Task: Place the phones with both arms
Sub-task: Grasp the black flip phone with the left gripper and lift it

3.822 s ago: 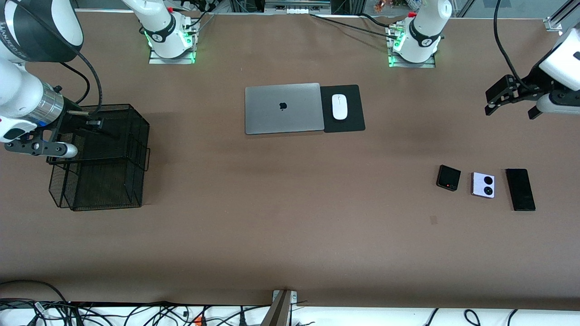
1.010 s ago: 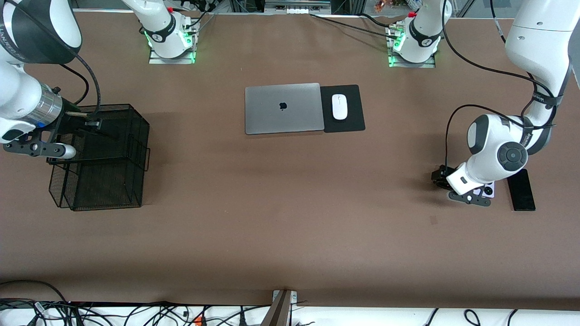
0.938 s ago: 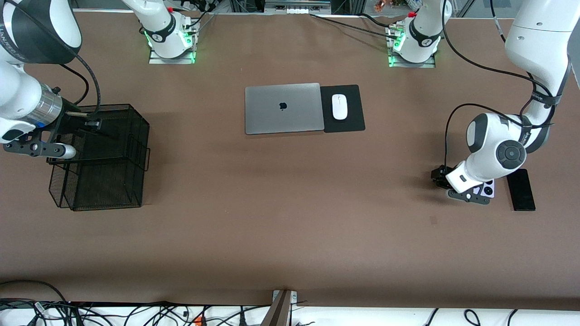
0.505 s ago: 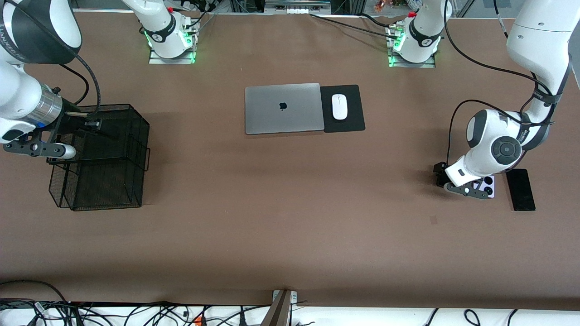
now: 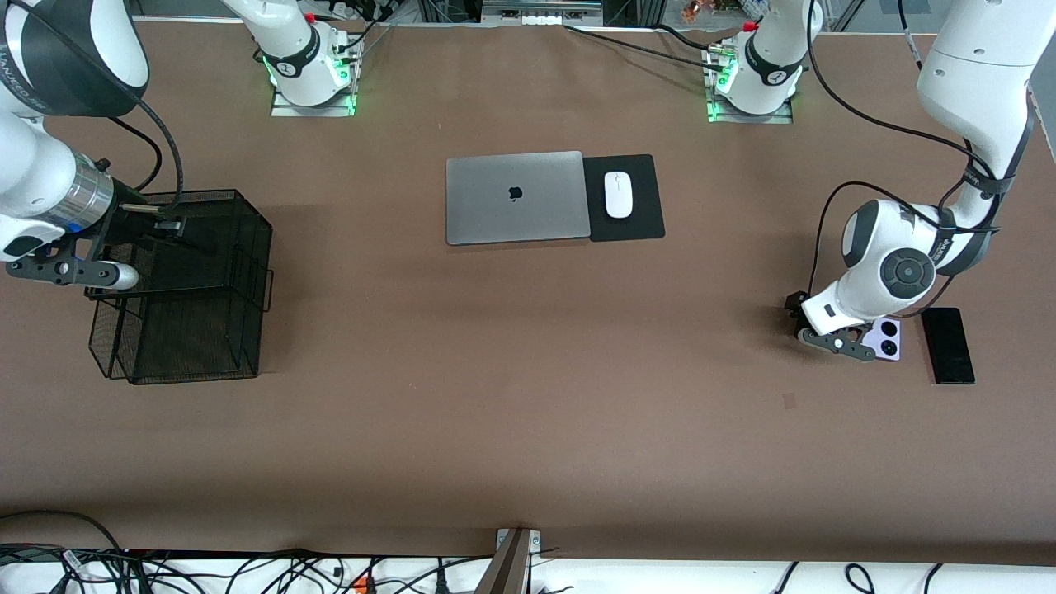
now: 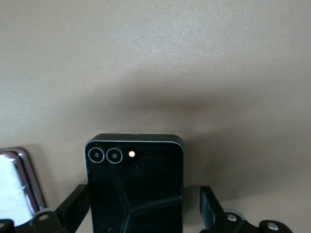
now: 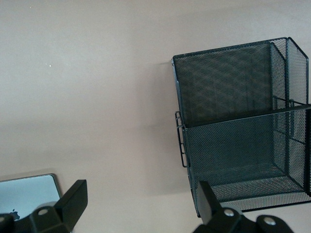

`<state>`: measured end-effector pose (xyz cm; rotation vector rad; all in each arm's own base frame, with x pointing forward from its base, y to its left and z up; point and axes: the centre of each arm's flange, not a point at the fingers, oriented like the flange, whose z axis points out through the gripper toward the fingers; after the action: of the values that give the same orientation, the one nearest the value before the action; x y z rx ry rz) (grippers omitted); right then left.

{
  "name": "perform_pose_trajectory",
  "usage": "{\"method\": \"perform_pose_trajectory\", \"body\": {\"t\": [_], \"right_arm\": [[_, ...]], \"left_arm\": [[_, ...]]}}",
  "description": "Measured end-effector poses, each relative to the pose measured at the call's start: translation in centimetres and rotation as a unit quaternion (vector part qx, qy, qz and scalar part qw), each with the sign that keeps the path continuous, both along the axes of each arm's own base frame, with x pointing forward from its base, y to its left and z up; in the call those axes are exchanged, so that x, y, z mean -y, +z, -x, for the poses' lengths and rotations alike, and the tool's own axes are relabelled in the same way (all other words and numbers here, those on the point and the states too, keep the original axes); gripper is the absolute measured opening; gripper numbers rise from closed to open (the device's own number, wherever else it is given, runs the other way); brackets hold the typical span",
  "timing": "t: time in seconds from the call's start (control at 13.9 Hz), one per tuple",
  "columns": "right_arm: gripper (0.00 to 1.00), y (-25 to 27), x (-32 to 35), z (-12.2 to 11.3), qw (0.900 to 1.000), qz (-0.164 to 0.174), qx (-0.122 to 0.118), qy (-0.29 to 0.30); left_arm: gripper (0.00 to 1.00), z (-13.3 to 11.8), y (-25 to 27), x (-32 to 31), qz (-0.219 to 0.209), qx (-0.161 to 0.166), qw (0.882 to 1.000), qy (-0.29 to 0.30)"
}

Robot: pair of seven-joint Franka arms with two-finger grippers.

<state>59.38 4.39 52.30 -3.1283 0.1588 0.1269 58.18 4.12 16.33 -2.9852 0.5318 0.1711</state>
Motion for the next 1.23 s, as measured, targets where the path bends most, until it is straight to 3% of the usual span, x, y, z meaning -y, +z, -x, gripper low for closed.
{"method": "perform_pose_trajectory", "body": {"t": [0.87,1.23], "right_arm": [[1.00,-0.03,0.00,-0.01,1.000,-0.002,0.000,-0.001],[1.00,-0.05,0.32,-0.04,1.000,-0.004,-0.001,-0.004]], "left_arm": [[0.98,-0.03,-1.01,0.01,0.006,0.003,1.000,-0.005],[0.83,-0.75,-0.21,-0.47,0.004,0.013,1.000,-0.006]]}}
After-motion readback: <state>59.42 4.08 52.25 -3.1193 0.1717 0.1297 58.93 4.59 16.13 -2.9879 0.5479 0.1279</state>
